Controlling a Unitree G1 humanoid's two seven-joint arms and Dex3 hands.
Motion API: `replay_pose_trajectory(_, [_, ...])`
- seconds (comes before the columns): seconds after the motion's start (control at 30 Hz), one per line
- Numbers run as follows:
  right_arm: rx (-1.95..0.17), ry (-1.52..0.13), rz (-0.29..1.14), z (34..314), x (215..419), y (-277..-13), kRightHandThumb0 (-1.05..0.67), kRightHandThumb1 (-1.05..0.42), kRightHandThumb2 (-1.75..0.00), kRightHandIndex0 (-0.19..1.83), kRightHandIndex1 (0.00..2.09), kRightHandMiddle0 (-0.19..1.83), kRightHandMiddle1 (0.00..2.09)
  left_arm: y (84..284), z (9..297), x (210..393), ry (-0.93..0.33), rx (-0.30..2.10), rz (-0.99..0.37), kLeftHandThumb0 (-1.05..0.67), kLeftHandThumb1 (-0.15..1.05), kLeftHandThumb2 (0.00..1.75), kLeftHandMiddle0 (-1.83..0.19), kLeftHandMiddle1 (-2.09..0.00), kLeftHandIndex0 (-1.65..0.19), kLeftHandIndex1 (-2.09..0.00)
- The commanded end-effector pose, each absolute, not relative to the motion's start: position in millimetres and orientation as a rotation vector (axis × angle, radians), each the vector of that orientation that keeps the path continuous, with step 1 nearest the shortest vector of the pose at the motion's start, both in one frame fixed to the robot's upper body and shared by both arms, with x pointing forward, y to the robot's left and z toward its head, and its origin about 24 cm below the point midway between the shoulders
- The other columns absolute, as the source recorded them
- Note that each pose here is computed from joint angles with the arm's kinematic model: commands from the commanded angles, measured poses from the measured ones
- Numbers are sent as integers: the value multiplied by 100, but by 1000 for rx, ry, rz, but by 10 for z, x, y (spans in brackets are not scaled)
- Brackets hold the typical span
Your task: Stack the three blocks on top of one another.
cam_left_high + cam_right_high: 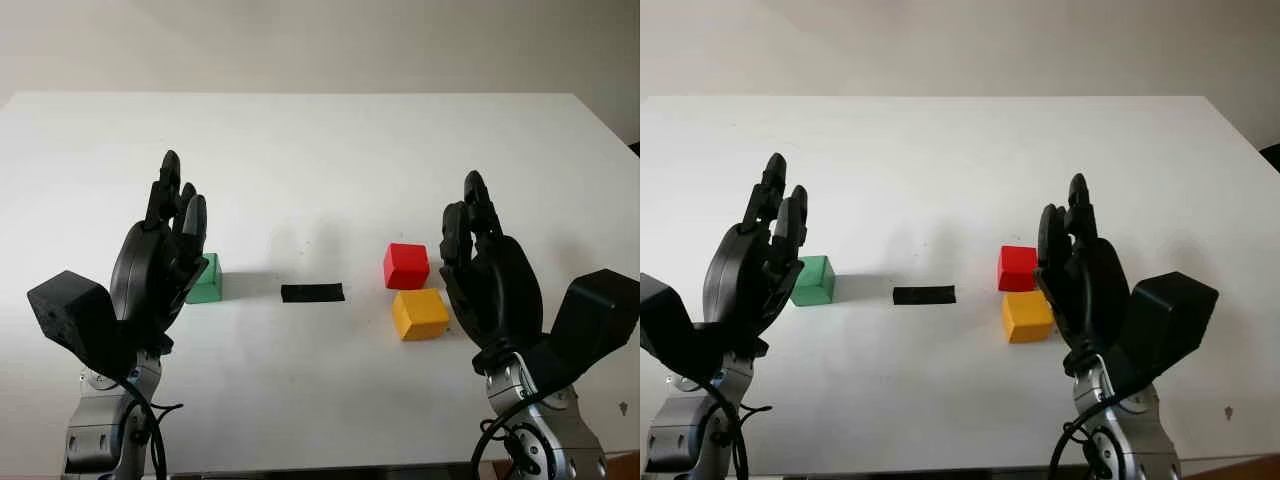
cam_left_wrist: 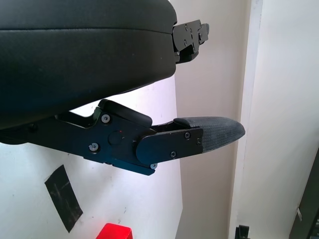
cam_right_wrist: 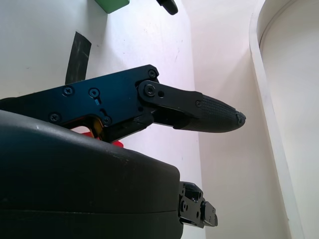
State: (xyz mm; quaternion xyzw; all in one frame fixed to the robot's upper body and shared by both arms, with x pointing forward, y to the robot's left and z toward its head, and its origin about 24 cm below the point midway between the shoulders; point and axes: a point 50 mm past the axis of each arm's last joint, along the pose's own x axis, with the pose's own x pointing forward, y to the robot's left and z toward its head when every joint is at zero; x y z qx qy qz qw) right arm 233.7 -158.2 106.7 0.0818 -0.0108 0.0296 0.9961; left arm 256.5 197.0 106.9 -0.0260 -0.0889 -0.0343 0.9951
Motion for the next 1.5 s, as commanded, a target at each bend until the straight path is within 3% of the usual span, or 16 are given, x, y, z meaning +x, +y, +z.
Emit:
replay_pose_trajectory(0.0, [153, -33, 61, 1103, 2346, -1592, -67, -105, -64, -19, 0, -19, 0, 1965, 1150, 2570, -218, -42, -75, -72, 105, 56, 19, -5, 19, -5])
replay_pose_trajectory(0.4, [131, -39, 68, 1112, 2465, -1630, -68, -105, -64, -19, 0, -19, 0, 1932, 1148, 2680, -216, -44, -71, -73, 105, 56, 18, -5, 18, -6])
replay_pose_trajectory(0.6, [-3, -150, 89, 1398, 2578, -1849, -68, -105, -54, -19, 0, -19, 0, 1949, 1161, 2676, -234, -45, -78, -72, 105, 56, 19, -5, 19, -5])
replay_pose_trajectory(0.8, [-279, -231, 121, 1821, 2782, -2089, -71, -105, -32, -19, 1, -14, 4, 1942, 1152, 2679, -237, -52, -84, -73, 105, 56, 19, -4, 19, -5])
replay_pose_trajectory(0.87, [-358, -244, 140, 1965, 2838, -2143, -64, -104, -16, -17, 3, -10, 6, 1931, 1153, 2681, -233, -54, -81, -73, 105, 57, 19, -4, 19, -5])
replay_pose_trajectory(0.97, [-508, -244, 148, 2155, 2919, -2196, -63, -96, -6, -7, 8, 2, 13, 1918, 1155, 2683, -228, -50, -83, -73, 105, 59, 19, -4, 19, -5])
replay_pose_trajectory(1.23, [-1042, -274, 248, 2514, 3063, -2231, -63, -84, -3, 5, 13, 20, 26, 1925, 1141, 2690, -230, -51, -94, -72, 105, 60, 19, -3, 19, -4])
replay_pose_trajectory(1.47, [-1304, -321, 399, 2629, 3178, -2194, -55, -75, -3, 6, 11, 29, 29, 1912, 1140, 2687, -226, -48, -93, -71, 105, 61, 19, -4, 19, -5])
